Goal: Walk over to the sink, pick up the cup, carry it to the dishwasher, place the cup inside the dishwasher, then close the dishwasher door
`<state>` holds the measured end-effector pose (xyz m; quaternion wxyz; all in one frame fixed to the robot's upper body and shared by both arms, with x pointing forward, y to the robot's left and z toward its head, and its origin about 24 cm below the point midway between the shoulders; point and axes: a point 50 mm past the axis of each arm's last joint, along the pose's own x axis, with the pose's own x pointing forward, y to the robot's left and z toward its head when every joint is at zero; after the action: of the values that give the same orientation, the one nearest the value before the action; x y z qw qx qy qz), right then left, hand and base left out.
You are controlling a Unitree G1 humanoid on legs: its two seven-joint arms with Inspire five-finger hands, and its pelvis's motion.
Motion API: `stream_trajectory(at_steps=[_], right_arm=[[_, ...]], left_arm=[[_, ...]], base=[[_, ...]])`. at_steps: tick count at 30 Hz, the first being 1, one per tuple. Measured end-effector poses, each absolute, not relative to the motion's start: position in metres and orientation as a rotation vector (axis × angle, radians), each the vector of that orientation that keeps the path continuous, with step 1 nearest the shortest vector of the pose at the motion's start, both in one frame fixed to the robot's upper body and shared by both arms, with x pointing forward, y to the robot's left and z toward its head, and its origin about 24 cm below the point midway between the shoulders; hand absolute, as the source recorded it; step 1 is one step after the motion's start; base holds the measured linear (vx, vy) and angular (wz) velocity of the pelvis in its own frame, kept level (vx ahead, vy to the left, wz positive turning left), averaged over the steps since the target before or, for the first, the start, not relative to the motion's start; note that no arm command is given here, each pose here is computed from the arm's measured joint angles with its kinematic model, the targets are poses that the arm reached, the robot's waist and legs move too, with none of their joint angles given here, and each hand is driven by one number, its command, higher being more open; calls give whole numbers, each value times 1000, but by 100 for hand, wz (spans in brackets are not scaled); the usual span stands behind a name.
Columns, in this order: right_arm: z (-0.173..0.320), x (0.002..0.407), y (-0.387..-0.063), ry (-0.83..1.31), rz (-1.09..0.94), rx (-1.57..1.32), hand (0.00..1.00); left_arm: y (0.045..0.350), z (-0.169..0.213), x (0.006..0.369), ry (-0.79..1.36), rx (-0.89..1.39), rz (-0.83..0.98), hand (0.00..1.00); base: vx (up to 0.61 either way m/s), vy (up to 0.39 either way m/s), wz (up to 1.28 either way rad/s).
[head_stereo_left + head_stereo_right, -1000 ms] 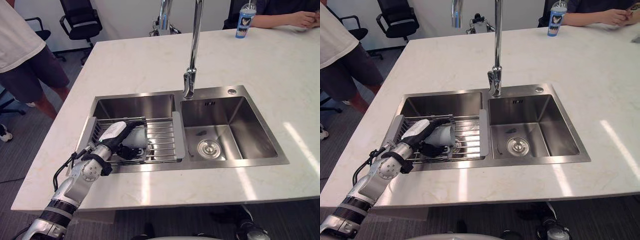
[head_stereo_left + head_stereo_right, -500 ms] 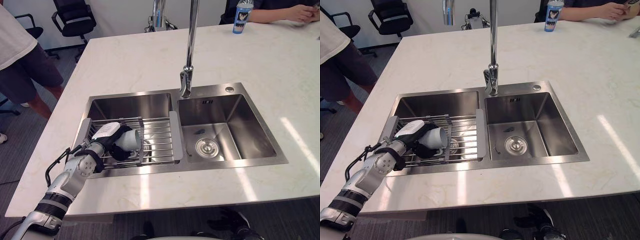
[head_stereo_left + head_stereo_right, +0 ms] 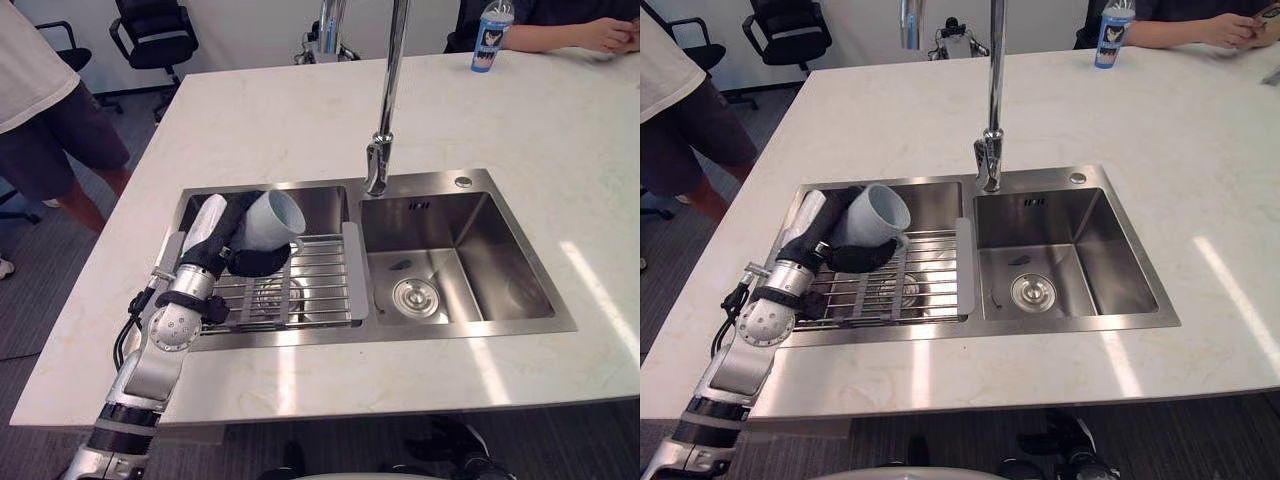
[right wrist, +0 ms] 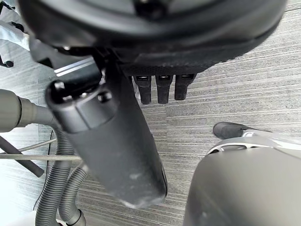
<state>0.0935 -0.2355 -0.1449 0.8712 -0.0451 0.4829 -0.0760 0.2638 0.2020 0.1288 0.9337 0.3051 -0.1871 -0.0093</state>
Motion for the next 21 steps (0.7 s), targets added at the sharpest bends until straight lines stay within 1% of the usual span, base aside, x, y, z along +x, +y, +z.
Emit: stream_trajectory(at_steps=[4,7,12,16,21], right_arm=[[-145,92,-237,1006,-185,-80,90],[-145,93,-236,1002,-193,-82,90],[-145,95,-233,983,-219,-61,90],[-141,101,-234,953,-235,-73,90],[-127,132,-225,822,-254,-75,90]], left_arm=[[198,126,242,-423,360,129,30],[193,119,232,-410,240,172,30],[186,116,219,-404,138,179,30],[174,117,212,-420,72,155,30],[158,119,212,-433,43,99,30]], base=[[0,0,0],[0,0,0],[-15,6,-10],[-33,27,-36],[-110,52,-33]])
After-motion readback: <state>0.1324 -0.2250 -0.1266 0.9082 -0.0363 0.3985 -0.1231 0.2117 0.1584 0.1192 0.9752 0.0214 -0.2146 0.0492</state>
